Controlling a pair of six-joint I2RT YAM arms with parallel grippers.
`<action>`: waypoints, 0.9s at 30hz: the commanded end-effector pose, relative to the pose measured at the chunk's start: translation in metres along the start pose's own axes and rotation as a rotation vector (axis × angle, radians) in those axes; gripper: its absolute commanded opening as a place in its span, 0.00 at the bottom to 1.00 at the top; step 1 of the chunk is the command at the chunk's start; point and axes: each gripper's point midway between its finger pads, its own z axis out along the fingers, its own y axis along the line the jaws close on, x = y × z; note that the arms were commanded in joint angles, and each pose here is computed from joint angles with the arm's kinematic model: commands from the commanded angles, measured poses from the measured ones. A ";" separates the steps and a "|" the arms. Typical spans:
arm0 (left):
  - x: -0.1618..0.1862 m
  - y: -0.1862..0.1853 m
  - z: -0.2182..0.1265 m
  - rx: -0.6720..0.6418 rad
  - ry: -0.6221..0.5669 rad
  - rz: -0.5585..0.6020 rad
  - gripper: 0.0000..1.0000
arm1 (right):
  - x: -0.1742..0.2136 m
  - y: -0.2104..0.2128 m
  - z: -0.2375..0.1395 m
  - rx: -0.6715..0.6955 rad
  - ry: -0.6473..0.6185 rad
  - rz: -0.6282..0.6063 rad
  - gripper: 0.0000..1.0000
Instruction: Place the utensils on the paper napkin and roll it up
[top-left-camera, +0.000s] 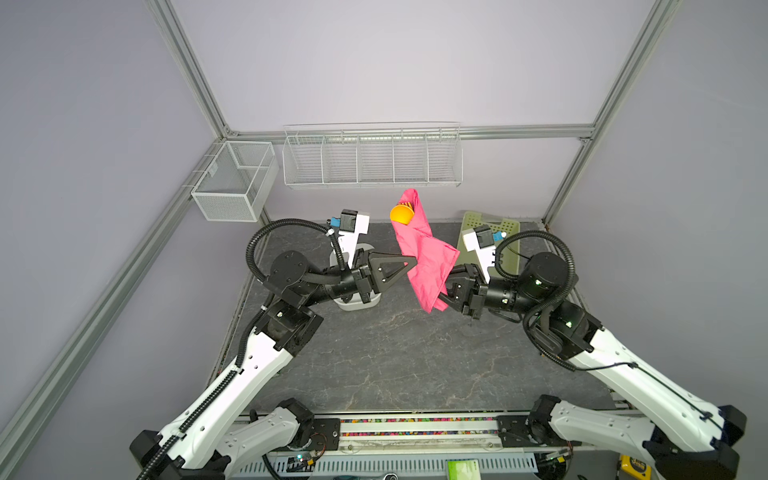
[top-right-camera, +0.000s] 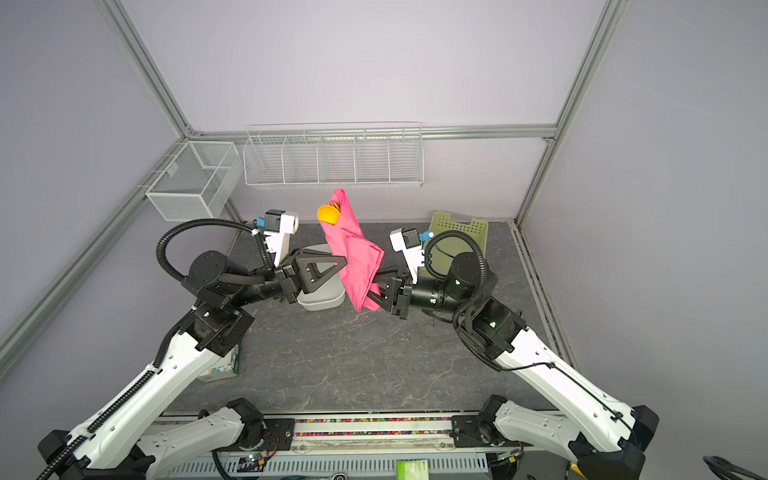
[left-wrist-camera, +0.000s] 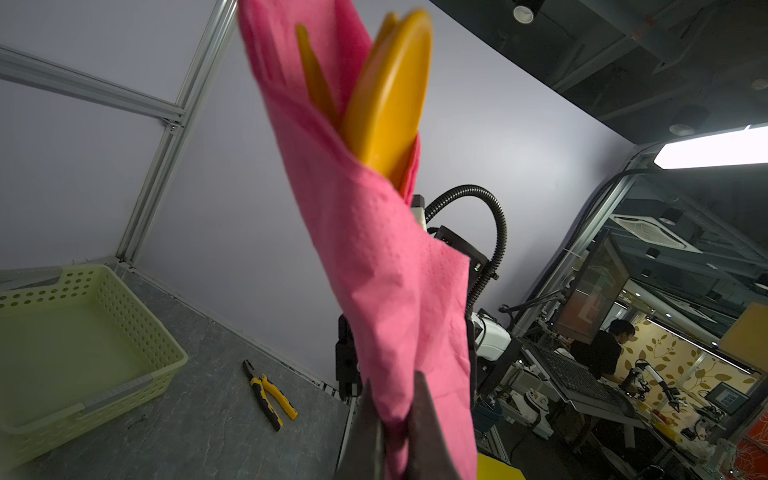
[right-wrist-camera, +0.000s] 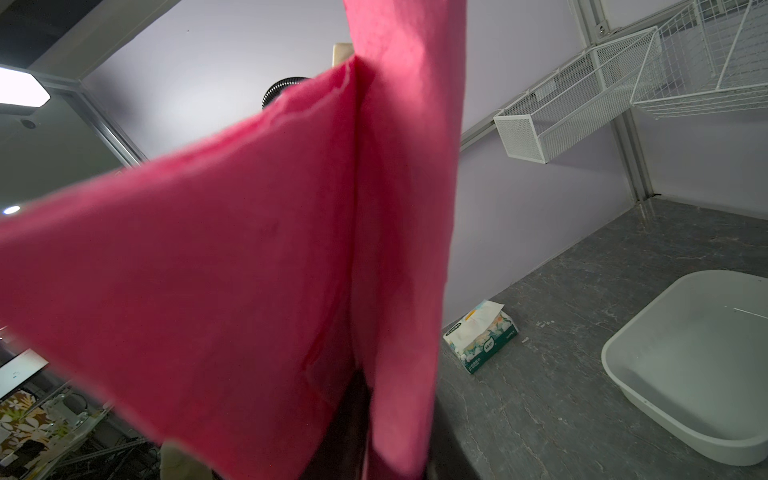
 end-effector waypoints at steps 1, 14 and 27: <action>-0.010 -0.008 -0.001 0.015 -0.027 0.021 0.08 | -0.007 -0.003 -0.004 0.041 -0.026 -0.032 0.18; -0.008 0.001 0.008 0.021 -0.025 -0.012 0.28 | -0.009 -0.007 0.001 0.045 -0.024 -0.040 0.09; -0.005 0.009 0.024 0.019 -0.038 -0.026 0.28 | -0.005 0.000 0.010 -0.016 0.008 -0.031 0.09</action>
